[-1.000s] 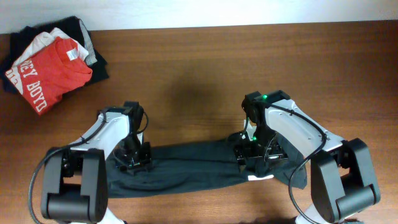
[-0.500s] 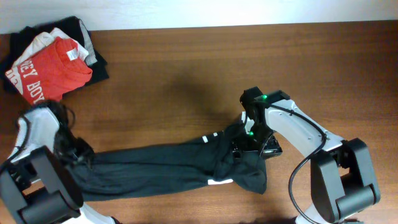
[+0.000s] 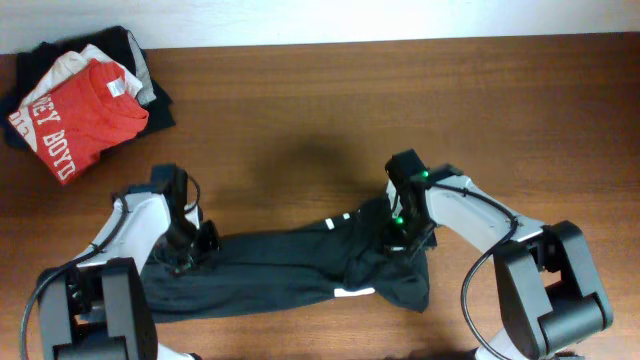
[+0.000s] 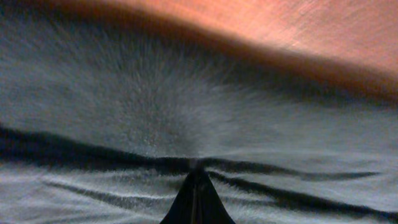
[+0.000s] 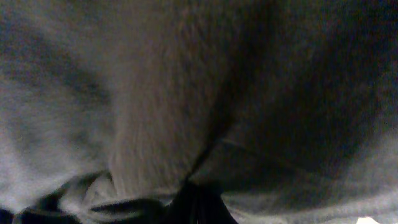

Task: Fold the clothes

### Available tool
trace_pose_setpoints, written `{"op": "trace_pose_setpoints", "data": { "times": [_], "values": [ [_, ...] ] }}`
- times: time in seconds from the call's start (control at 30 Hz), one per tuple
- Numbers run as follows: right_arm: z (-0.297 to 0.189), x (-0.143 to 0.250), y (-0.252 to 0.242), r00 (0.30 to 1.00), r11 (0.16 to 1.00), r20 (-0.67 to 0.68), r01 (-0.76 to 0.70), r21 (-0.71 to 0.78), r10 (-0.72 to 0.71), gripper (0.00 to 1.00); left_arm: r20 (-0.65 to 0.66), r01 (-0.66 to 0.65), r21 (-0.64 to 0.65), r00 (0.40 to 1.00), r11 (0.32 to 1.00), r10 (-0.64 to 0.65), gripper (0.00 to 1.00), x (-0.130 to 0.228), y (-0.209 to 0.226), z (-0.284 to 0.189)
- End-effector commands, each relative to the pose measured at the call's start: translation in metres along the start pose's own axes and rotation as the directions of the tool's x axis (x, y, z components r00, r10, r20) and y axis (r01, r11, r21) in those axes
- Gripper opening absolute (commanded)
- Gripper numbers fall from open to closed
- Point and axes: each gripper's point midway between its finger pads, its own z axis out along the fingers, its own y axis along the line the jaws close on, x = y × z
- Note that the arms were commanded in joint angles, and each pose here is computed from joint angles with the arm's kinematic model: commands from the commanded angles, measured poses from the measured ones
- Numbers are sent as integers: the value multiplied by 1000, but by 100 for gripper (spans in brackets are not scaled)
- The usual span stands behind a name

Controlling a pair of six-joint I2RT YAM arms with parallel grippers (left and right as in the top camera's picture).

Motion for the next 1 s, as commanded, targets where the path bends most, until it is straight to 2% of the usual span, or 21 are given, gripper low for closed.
{"op": "trace_pose_setpoints", "data": {
  "times": [0.0,0.1,0.27,0.4,0.5,0.6,0.67,0.73,0.83,0.97],
  "values": [
    [7,7,-35,990,985,9,-138,101,138,4,-26,58,13,998,998,-57,1,9,17,13],
    [0,-1,-60,973,969,32,-229,92,227,4,-13,161,10,987,987,-160,1,3,43,10],
    [-13,-10,-105,944,943,58,-327,60,324,4,14,350,32,936,936,-351,1,-5,91,5],
    [-30,-13,-130,925,922,75,-378,86,372,4,36,358,40,932,933,-360,1,-15,93,-10],
    [-57,-21,-137,918,914,83,-395,93,388,4,67,348,50,934,936,-351,1,-25,88,-57],
    [-89,-27,-125,921,920,72,-387,66,383,4,169,308,70,934,949,-316,1,-27,77,-110],
    [-106,-30,-97,952,953,60,-298,-47,301,4,266,276,90,919,957,-290,9,-24,70,-139],
    [-114,-24,-48,992,976,54,-103,-194,115,4,361,257,112,890,960,-280,96,-16,67,-162],
    [-97,-16,-12,999,983,33,32,-181,-26,4,385,251,118,880,961,-277,99,-13,67,-168],
    [-55,-4,24,998,984,19,67,-163,-65,4,380,253,116,882,961,-278,99,-13,67,-167]
  ]
}}
